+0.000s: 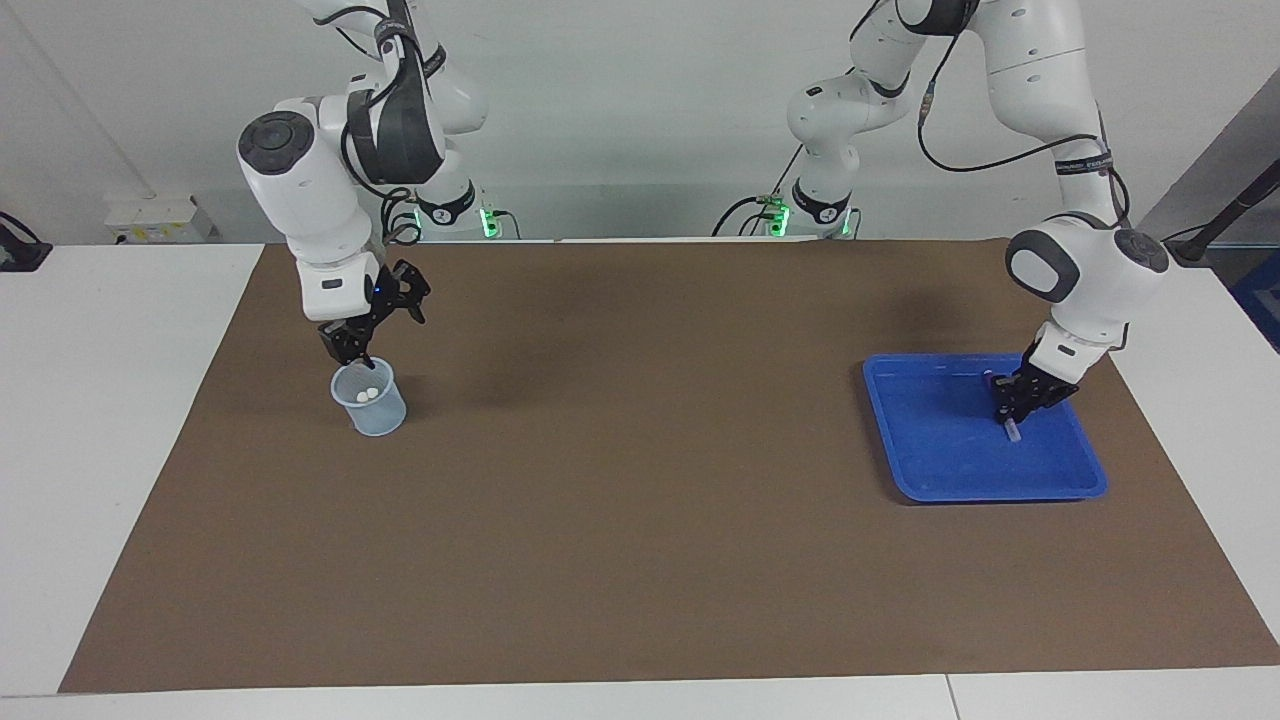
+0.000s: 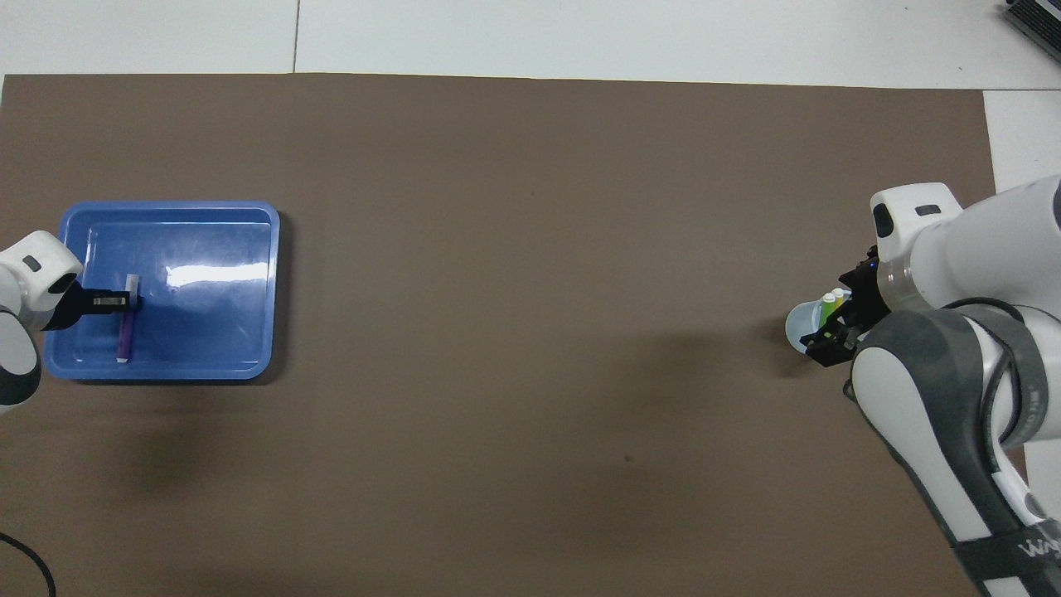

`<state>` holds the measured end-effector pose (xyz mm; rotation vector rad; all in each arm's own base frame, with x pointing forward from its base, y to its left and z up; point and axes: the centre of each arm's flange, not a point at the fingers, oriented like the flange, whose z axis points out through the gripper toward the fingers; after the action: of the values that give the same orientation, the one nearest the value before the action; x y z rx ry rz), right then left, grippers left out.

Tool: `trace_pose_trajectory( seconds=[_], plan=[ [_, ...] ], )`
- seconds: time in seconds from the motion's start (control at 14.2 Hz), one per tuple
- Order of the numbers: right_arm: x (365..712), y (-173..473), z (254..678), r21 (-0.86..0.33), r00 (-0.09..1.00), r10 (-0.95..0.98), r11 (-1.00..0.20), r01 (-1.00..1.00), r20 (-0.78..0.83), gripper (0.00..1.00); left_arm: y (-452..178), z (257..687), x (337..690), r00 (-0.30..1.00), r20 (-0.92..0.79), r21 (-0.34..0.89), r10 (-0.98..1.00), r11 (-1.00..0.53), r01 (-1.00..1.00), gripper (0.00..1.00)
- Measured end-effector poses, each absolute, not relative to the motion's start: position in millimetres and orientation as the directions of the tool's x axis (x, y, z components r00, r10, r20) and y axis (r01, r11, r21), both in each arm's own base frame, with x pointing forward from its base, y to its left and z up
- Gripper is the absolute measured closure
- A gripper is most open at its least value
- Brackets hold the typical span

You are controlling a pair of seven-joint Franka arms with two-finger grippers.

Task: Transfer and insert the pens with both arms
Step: 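Reach the left gripper to the purple pen while the right gripper releases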

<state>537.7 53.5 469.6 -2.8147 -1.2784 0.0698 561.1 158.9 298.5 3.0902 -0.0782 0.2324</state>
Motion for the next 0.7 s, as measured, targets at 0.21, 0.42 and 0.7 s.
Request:
trace_pose_trajectory(
  seconds=[0.21,0.42,0.7],
  plan=[
    [533.7,68.5,471.5,-0.115,0.734,0.679,-0.730,0.673,-0.021,0.00,158.8,298.5,561.2,0.988,0.150,0.039,-0.041,-0.998,-0.047,0.83],
    [529.9,83.8,473.2,-0.182,0.817,0.577,-0.805,0.564,-0.018,0.00,155.0,299.3,562.7,0.990,0.141,0.050,-0.005,-0.999,-0.012,0.83],
    [521.5,130.9,476.3,-0.271,0.909,0.415,-0.879,0.391,-0.033,0.00,126.9,329.2,580.8,0.996,0.052,0.104,0.074,-0.992,0.068,0.83]
  ],
)
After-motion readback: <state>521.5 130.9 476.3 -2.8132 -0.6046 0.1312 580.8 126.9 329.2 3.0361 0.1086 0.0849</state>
